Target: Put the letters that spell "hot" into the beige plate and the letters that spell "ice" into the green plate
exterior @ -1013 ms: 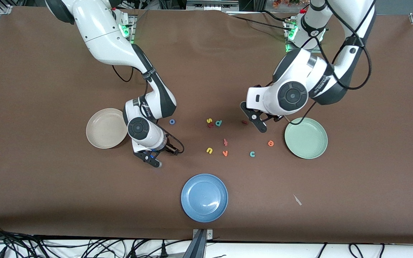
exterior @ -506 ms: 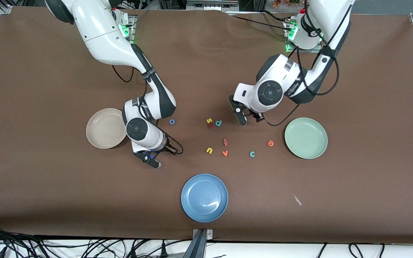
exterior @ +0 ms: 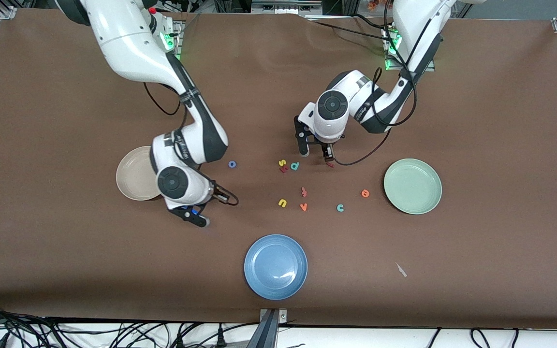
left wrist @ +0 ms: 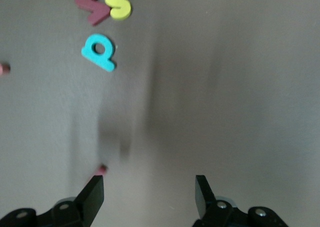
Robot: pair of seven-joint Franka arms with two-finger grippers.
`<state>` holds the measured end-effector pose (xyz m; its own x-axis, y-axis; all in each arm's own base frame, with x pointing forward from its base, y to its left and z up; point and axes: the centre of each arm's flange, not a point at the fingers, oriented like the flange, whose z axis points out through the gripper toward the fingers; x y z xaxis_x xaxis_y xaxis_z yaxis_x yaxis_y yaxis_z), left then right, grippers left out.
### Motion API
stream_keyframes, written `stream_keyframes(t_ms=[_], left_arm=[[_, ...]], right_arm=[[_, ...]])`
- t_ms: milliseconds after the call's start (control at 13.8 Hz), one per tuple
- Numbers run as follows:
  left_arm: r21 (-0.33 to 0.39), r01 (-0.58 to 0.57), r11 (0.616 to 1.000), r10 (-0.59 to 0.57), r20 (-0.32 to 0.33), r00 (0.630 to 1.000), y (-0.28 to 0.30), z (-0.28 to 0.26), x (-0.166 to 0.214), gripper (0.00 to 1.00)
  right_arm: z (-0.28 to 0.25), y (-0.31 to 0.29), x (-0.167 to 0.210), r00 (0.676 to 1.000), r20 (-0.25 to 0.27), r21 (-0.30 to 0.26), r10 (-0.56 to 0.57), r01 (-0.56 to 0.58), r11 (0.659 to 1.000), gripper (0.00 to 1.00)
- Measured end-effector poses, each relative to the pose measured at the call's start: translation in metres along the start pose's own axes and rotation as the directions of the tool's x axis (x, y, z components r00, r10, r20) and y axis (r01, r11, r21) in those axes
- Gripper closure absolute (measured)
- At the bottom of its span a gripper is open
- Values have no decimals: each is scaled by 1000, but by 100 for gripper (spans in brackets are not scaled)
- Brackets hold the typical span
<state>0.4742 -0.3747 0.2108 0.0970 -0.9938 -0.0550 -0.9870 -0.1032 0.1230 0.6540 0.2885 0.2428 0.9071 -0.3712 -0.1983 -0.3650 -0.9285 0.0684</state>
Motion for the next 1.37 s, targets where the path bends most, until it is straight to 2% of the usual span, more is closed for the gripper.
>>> stream_keyframes(t_ms=[289,362,506,579,651,868,941,1013,1085,1230,1375], left_arm=[[41,-175,984,177,-52,983,-23,26,-11,21],[52,-205,977,208,-54,977,-26,30,-12,22],[82,-258,963,261,-30,965,-29,31,-12,33],[93,-275,957,278,-17,960,-30,30,-11,33],[101,-289,952,291,-7,957,-30,30,-11,38],[111,-319,941,319,18,948,-30,32,-11,43],[112,-320,941,320,20,947,-31,32,-12,52],[111,-320,941,320,20,947,-31,32,-12,54],[110,-319,941,319,21,948,-31,33,-13,55],[108,-315,943,314,24,949,-33,34,-16,59],[101,-303,948,302,27,953,-38,34,-22,80]], right_arm=[[-35,65,15,997,0,-13,-80,80,997,75],[-36,81,13,995,-17,0,-97,97,995,75],[-32,118,9,986,-57,20,-155,157,987,75],[-25,140,8,979,-73,22,-189,191,981,75],[-16,160,8,972,-86,18,-218,220,975,75],[24,207,7,942,-153,-6,-298,300,954,74],[35,213,5,934,-168,-13,-315,318,948,69],[40,215,3,931,-174,-17,-321,323,946,69],[40,213,1,927,-178,-17,-330,332,943,64],[29,199,-4,916,-175,-9,-361,365,931,46],[13,167,-18,898,-163,10,-409,416,909,25]])
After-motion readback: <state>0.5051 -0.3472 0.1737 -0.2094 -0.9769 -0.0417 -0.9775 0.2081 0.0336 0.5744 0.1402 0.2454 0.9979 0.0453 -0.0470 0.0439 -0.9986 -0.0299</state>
